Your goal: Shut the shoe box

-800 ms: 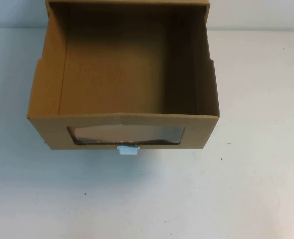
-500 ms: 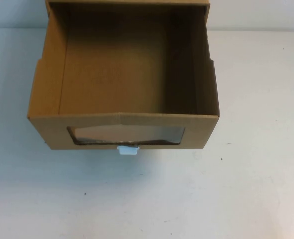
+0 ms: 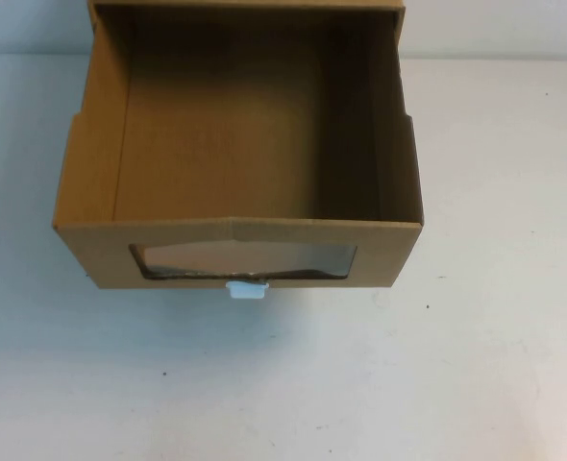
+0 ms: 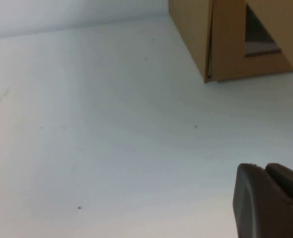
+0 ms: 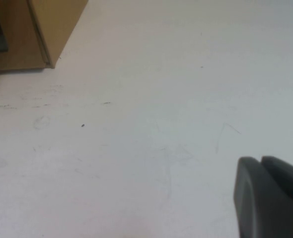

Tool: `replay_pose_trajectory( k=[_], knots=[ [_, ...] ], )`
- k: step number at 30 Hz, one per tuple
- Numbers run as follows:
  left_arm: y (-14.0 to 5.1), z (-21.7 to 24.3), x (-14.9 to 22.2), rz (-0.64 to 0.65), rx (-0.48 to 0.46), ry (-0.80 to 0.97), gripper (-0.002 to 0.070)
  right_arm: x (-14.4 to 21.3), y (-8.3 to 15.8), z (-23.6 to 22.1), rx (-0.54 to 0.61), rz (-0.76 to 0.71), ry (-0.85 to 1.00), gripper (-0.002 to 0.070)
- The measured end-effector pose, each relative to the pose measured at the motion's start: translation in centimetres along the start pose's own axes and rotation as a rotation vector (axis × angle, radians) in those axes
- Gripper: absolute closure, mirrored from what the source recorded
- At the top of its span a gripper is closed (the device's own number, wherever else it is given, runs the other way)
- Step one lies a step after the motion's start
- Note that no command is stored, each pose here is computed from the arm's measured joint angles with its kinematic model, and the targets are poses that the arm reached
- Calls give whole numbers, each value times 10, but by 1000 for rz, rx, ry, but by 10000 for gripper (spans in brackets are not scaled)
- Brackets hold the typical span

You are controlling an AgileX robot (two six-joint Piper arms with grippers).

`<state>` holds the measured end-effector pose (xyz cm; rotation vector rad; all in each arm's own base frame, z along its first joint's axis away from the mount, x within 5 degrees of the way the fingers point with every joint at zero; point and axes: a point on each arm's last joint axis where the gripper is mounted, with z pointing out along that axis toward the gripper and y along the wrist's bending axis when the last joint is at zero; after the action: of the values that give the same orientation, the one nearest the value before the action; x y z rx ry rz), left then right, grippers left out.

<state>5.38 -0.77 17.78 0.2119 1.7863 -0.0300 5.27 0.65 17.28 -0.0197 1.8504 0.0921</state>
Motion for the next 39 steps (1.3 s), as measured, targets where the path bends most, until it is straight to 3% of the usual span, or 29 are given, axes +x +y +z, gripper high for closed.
replay_pose_trajectory(
  k=[8,14,20,24,29,35,39],
  knots=[
    [-3,0,-7,-209,42,-69,677,0,0,0,0,0,0,687],
    [-5,-1,-14,-537,91,-141,677,0,0,0,0,0,0,687],
    [-2,-4,-24,-605,94,-206,677,0,0,0,0,0,0,687],
    [-5,-11,-64,-560,144,-99,677,0,0,0,0,0,0,687],
    [0,2,-151,-396,160,91,677,0,0,0,0,0,0,687],
    [6,60,-256,-113,226,152,677,0,0,0,0,0,0,687],
    [6,112,-301,-36,279,146,677,0,0,0,0,0,0,687]
  ],
)
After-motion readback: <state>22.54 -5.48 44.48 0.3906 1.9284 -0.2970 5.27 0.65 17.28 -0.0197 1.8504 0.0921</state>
